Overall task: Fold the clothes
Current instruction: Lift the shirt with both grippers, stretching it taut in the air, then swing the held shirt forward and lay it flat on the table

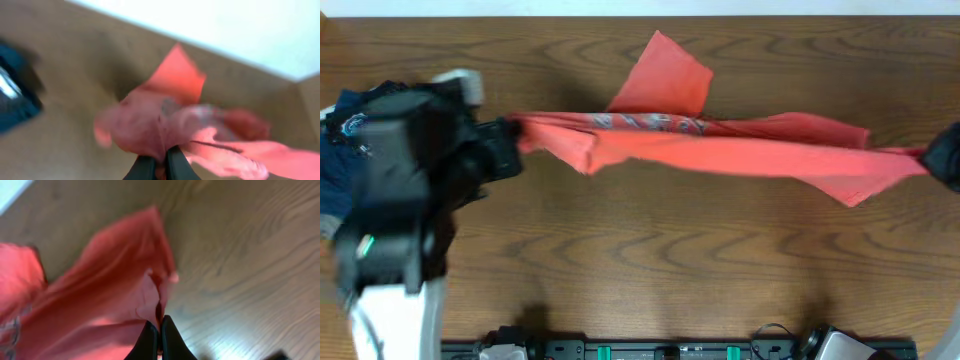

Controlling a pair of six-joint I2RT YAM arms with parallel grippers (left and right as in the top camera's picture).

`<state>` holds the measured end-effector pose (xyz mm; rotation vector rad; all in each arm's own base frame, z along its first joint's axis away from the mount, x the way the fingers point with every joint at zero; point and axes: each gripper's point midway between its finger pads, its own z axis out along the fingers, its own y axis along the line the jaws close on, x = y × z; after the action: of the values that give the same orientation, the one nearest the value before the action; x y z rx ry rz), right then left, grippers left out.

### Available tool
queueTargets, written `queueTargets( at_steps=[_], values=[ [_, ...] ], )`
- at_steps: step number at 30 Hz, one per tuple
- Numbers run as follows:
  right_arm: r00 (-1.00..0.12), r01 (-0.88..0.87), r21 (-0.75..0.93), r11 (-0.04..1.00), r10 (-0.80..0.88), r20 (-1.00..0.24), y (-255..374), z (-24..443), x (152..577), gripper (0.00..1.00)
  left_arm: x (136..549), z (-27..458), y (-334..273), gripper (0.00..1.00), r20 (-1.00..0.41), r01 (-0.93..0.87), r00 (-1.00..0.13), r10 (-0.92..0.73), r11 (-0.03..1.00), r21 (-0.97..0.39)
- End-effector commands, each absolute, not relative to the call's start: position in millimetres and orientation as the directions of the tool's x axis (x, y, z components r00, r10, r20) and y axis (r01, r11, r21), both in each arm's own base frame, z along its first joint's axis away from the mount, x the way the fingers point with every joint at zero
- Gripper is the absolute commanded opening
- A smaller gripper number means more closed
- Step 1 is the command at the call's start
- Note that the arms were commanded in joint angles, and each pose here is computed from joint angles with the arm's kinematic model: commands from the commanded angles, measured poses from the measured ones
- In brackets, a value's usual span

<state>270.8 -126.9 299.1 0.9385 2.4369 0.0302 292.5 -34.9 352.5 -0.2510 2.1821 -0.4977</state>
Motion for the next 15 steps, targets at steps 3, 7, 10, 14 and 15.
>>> queueTargets(
  at_steps=[3,7,10,14,15],
  values=[
    [-0.548,0.615,0.205,0.762,0.599,-0.583,-134,360,252,0.01,255,423,-18,0.06,-0.834,0.018,-0.408,-0.371,0.910,-0.413],
    [-0.514,0.622,0.201,0.757,0.588,-0.625,-135,388,235,0.01,232,454,-20,0.06,-0.877,0.054,-0.317,-0.361,0.916,-0.396],
    [-0.492,0.620,0.198,0.759,0.573,-0.656,-137,402,228,0.01,220,472,-22,0.06,-0.887,0.069,-0.274,-0.372,0.912,-0.404],
    [-0.531,0.551,0.217,0.806,0.539,-0.654,-129,403,239,0.01,226,470,-21,0.06,-0.879,0.063,-0.287,-0.380,0.908,-0.414],
    [-0.548,0.534,0.215,0.818,0.529,-0.648,-128,400,243,0.01,230,467,-22,0.06,-0.873,0.065,-0.305,-0.382,0.906,-0.419]
  ],
)
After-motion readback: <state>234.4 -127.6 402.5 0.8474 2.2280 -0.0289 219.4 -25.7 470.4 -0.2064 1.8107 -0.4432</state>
